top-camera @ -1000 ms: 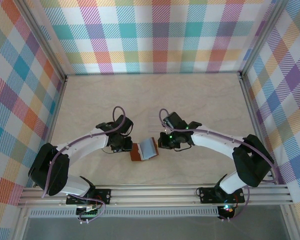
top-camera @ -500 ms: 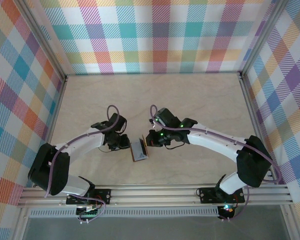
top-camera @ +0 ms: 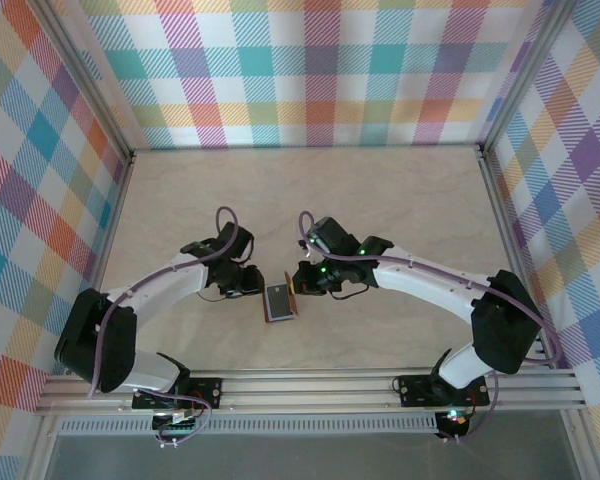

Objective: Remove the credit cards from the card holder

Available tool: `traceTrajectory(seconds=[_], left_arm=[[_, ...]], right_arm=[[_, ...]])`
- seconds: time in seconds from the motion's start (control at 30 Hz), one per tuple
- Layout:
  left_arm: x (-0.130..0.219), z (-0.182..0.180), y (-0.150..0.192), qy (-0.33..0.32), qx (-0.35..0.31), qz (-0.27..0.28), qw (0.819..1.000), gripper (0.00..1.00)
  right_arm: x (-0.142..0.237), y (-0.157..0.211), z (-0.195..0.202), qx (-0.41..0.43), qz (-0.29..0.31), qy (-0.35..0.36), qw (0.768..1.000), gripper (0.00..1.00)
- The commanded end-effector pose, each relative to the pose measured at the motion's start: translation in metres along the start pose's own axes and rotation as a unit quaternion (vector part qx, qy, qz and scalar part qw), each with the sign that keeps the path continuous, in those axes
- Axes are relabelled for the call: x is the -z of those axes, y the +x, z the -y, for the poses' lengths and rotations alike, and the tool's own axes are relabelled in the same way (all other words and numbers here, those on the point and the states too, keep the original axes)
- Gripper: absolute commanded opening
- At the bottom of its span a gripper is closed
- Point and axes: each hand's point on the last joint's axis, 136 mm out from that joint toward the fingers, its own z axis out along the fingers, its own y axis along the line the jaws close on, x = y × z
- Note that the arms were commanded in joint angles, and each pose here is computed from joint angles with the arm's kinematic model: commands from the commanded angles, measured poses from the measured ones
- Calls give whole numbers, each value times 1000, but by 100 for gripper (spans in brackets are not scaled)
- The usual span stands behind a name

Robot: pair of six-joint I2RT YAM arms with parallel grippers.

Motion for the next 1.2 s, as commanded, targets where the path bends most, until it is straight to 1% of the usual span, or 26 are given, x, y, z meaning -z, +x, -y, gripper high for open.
traceTrajectory(seconds=[0.0, 0.1, 0.33, 0.57, 0.63, 0.67, 0.73, 0.8, 0.87, 0.93, 1.0, 1.17], left_arm=[[-12, 24, -1, 25, -15, -21, 999, 27], [-22, 30, -2, 7, -27, -31, 999, 26], [-34, 36, 3, -8, -41, -53, 998, 24], [-50, 24, 13, -29, -38, -73, 996, 23], [-51, 22, 15, -27, -35, -71, 996, 23], [-51, 23, 16, -24, -34, -69, 997, 23], [-51, 22, 17, -21, -34, -68, 997, 23], [-50, 21, 17, -21, -34, -63, 997, 23], [-48, 24, 16, -14, -34, -60, 998, 25], [-44, 36, 15, 19, -29, -62, 997, 29], [-38, 44, 12, 39, -27, -57, 997, 32], [-23, 38, 2, 11, -40, -30, 999, 33]], right_arm=[[13, 7, 16, 16, 1, 52, 998, 0], [19, 12, 37, 11, 6, 89, 996, 0], [23, 23, 80, -16, 6, 143, 990, 0], [7, 28, 125, -31, 2, 187, 982, 1], [1, 30, 141, -38, -10, 212, 977, 1], [1, 30, 150, -38, -14, 235, 971, 2], [-1, 34, 157, -40, -27, 253, 966, 3], [-4, 35, 155, -42, -30, 244, 969, 6], [-6, 35, 147, -40, -29, 220, 974, 12], [-4, 33, 137, -38, -25, 197, 979, 23], [3, 32, 127, -35, -27, 187, 981, 31], [29, 29, 110, -39, -14, 178, 983, 40]])
